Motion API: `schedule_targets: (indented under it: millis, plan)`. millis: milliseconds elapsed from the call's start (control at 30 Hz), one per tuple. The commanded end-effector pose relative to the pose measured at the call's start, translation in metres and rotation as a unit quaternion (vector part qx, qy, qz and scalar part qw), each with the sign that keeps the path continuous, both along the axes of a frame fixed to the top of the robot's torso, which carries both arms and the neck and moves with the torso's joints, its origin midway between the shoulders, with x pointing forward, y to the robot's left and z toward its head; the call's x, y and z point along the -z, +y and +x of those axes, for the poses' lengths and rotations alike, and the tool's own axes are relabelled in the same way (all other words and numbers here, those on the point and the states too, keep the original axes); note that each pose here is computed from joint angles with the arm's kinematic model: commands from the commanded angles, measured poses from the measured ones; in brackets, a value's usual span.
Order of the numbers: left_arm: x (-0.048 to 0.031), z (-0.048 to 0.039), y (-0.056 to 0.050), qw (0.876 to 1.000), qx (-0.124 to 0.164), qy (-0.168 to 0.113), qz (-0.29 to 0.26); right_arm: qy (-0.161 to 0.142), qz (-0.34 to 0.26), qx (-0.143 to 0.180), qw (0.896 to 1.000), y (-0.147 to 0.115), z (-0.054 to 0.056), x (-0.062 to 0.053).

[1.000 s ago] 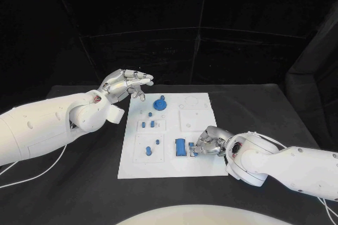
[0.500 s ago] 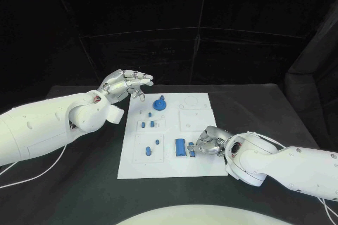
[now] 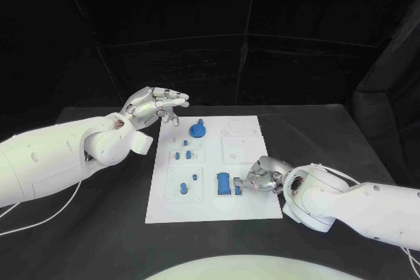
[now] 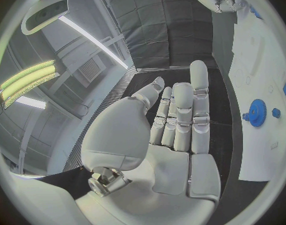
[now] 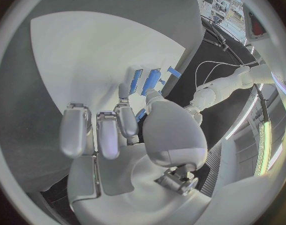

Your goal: Assemble the parts on the task board

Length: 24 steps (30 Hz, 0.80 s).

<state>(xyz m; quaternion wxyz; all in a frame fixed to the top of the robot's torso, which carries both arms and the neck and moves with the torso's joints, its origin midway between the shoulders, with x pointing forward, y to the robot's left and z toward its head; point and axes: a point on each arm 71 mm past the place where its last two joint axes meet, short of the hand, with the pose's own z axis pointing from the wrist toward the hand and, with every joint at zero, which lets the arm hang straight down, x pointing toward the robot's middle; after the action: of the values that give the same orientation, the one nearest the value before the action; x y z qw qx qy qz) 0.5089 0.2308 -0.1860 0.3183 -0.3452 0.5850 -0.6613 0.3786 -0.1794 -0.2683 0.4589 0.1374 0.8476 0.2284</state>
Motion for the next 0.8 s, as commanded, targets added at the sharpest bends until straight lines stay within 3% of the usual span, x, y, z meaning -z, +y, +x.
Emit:
schedule_targets:
  millis: [33, 233, 400, 533, 633, 800]
  plan:
    - [-0.0011, -0.0005, 0.000, 1.000, 0.006, -0.002, -0.002, -0.011, 0.020, -0.023, 0.999, 0.000, 0.000, -0.003]
    - [-0.0014, 0.0006, 0.001, 1.000, 0.001, -0.006, -0.003, 0.003, 0.105, -0.015, 0.994, -0.009, 0.002, -0.005]
    - [-0.0008, 0.0061, 0.004, 1.000, -0.015, -0.009, -0.008, 0.007, 0.227, 0.009, 0.974, -0.019, 0.023, -0.012]
    - [0.0005, 0.0141, 0.009, 0.999, -0.038, -0.012, -0.011, -0.007, 0.306, 0.028, 0.952, -0.030, 0.051, -0.017]
    - [0.0027, 0.0218, 0.013, 0.998, -0.059, -0.015, -0.013, -0.032, 0.351, 0.040, 0.935, -0.037, 0.080, -0.023]
    - [0.0087, 0.0353, 0.017, 0.997, -0.078, -0.018, -0.014, -0.109, 0.392, 0.061, 0.912, -0.049, 0.126, -0.034]
